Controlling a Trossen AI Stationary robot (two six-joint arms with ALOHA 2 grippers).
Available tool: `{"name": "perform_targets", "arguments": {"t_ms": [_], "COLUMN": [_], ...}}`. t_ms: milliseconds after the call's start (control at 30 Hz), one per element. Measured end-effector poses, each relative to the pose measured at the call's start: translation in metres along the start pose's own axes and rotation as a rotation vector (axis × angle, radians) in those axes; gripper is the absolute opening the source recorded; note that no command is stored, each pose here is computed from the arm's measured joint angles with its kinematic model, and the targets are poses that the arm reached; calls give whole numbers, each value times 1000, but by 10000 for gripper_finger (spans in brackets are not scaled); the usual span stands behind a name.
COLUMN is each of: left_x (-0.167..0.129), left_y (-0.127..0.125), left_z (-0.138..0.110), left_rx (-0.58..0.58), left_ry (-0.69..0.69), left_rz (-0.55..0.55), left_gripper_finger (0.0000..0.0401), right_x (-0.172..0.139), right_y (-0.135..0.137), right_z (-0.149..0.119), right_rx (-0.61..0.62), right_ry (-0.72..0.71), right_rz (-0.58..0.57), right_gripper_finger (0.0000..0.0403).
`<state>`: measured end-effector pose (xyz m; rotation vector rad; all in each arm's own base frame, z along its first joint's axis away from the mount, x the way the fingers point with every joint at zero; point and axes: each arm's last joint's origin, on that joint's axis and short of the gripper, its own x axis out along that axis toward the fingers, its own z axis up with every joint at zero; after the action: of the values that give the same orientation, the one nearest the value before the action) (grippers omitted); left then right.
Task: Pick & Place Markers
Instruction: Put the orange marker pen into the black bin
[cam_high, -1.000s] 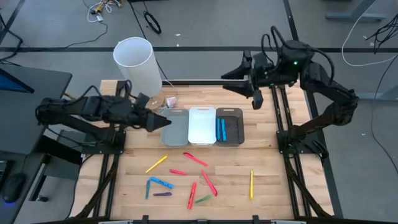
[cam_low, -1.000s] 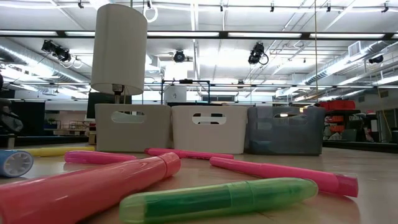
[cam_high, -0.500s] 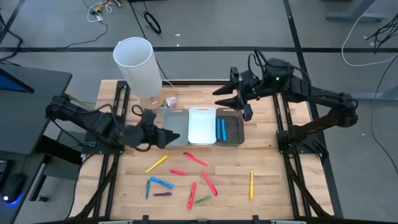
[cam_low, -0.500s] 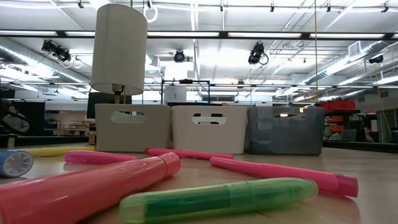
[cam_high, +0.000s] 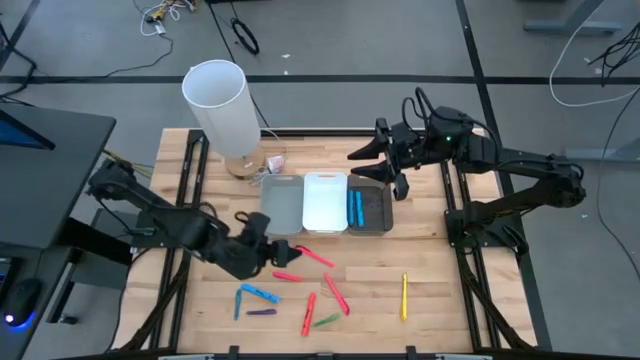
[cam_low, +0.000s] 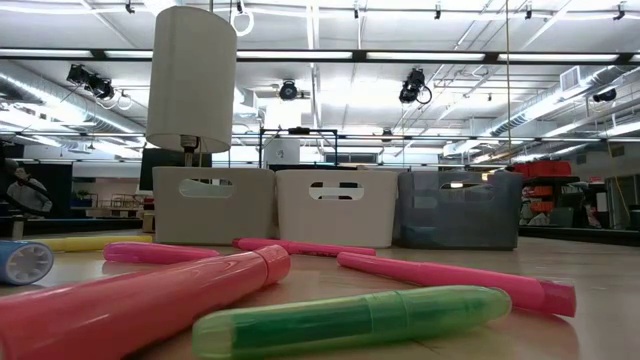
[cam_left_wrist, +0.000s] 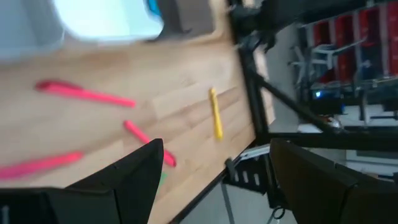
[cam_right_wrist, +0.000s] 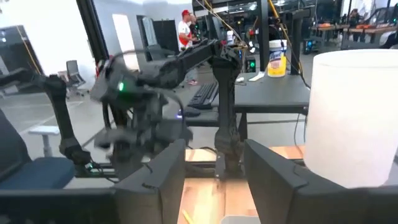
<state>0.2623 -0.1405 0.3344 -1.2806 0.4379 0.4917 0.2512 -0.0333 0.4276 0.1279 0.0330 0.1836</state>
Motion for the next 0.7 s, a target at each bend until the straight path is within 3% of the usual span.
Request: {"name": "perform_targets", "arguments": {"t_ms": [133, 367, 700], "left_x": [18, 49, 74], "left_y": [6, 18, -6], "left_z": [-13, -36, -55], "left_rx": [-39, -69, 10], "left_ry": [62, 159, 197], "left_rz": [64, 193, 277], "left_gripper_finger": [302, 273, 241], "right_x": [0, -1, -2], "right_y": [0, -1, -1], "right_z": [-1, -1, -3], "right_rx": [62, 57, 38], "right_ry": [7, 16, 34], "right_rz": [0, -4, -8], "right_gripper_finger": [165, 165, 165]}}
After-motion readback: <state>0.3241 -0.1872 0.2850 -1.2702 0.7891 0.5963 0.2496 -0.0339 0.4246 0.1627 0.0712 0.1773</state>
